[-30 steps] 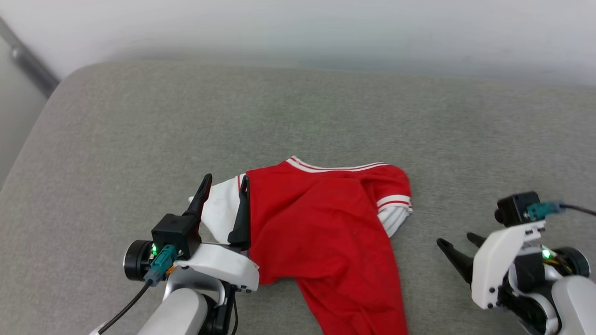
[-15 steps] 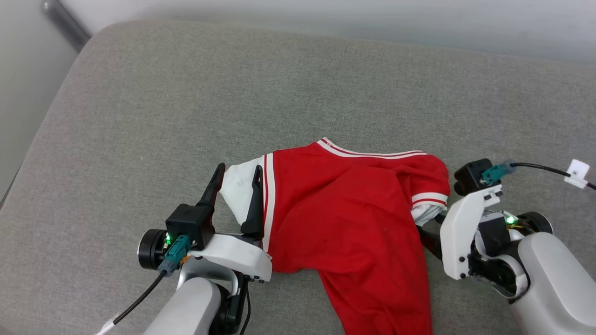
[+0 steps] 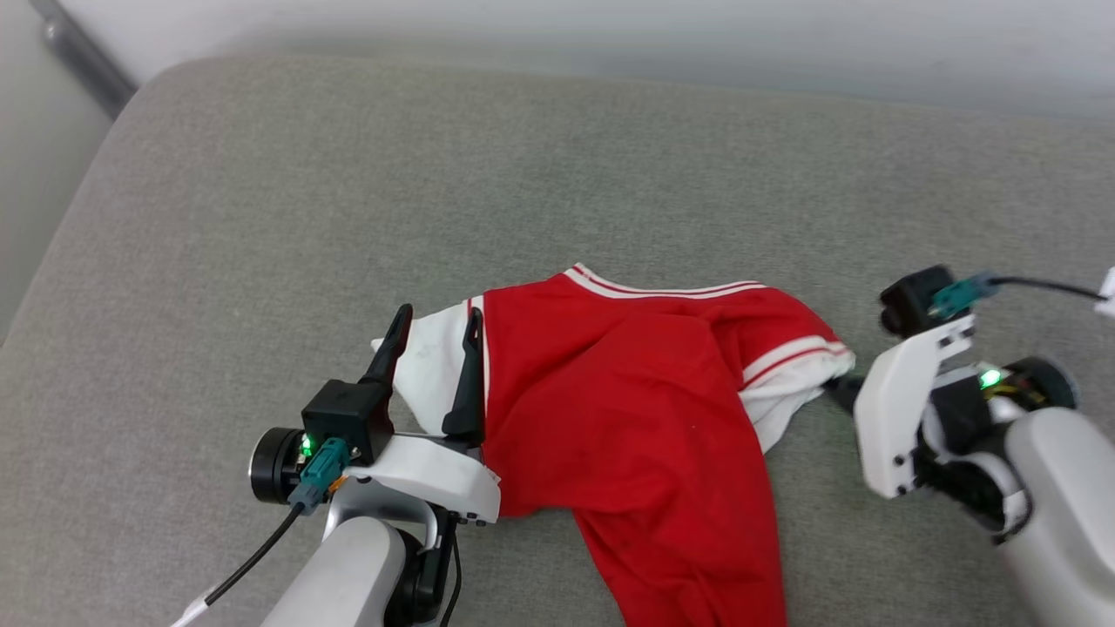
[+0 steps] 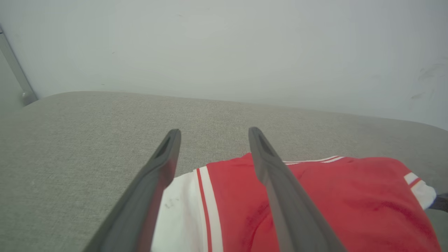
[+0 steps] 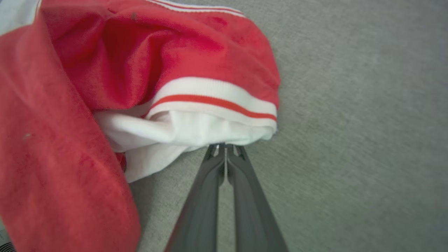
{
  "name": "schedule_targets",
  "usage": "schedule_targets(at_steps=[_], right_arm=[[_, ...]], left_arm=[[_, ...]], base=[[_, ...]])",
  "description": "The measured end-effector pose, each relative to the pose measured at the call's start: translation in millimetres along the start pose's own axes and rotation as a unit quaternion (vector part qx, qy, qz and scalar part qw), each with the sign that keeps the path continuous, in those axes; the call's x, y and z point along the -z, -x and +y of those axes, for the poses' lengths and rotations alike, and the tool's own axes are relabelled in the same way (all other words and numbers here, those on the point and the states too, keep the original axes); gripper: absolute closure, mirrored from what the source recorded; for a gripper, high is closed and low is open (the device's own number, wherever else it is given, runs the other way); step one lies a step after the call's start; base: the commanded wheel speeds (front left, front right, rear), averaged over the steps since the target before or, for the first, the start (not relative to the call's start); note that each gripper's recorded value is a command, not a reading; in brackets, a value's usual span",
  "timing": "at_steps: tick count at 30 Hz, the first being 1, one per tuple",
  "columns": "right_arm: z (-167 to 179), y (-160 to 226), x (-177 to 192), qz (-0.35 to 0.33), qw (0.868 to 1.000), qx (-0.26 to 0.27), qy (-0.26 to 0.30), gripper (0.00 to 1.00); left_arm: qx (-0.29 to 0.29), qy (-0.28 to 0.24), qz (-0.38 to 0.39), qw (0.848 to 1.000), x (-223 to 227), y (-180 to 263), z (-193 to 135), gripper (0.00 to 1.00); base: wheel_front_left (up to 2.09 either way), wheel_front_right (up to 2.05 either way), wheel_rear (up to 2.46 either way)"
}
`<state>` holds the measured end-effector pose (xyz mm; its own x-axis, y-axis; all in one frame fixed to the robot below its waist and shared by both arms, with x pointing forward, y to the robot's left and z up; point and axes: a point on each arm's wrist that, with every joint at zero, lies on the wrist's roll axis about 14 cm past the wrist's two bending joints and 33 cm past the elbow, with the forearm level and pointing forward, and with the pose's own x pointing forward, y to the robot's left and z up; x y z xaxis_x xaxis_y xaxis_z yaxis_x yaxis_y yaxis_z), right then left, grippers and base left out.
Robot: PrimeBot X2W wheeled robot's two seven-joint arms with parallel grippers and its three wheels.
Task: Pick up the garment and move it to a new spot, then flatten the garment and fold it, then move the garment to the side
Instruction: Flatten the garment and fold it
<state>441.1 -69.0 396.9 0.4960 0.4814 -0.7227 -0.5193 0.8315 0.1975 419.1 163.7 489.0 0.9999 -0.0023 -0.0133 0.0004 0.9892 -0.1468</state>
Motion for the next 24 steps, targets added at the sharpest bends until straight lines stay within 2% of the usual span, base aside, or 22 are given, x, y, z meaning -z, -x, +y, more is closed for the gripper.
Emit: schedule_targets(at_steps=[4, 5, 11, 15, 16, 17, 24], right_arm=[[-28.8, 30.5, -20.4, -0.032, 0.998, 0.046, 0.019, 1.00], [-60.0, 57.4, -20.2, -0.034, 0.995, 0.091, 0.011, 1.00], [-117.0, 96.6, 28.7, 0.007, 0.983, 0.172, -0.062, 1.00], [-116.8, 89.6, 68.3, 0.019, 0.977, 0.176, -0.119, 0.99], [-114.9, 86.5, 70.9, 0.008, 0.976, 0.174, -0.131, 0.46], [-112.7, 83.4, 71.0, -0.006, 0.975, 0.171, -0.142, 0.00], [-113.2, 93.4, 64.4, -0.108, 0.964, 0.196, -0.146, 0.00]], left_arm=[[0.010, 0.003, -0.005, 1.000, -2.5, 0.4, -6.8, 0.00], [0.019, 0.005, -0.010, 1.000, -5.6, -0.8, -13.4, 0.00], [0.031, 0.006, -0.011, 0.999, -5.9, -2.8, -20.9, 0.00], [0.034, 0.004, -0.007, 0.999, -2.7, -4.1, -22.6, 0.00], [0.035, 0.004, -0.006, 0.999, -2.0, -4.4, -22.6, 0.00], [0.036, 0.003, -0.005, 0.999, -1.5, -4.6, -22.7, 0.00], [0.031, -0.012, -0.008, 0.999, -6.7, -1.0, -13.9, 0.00]], base=[[0.00, 0.00, 0.00], [0.00, 0.00, 0.00], [0.00, 0.00, 0.00], [0.00, 0.00, 0.00], [0.00, 0.00, 0.00], [0.00, 0.00, 0.00], [0.00, 0.00, 0.00]])
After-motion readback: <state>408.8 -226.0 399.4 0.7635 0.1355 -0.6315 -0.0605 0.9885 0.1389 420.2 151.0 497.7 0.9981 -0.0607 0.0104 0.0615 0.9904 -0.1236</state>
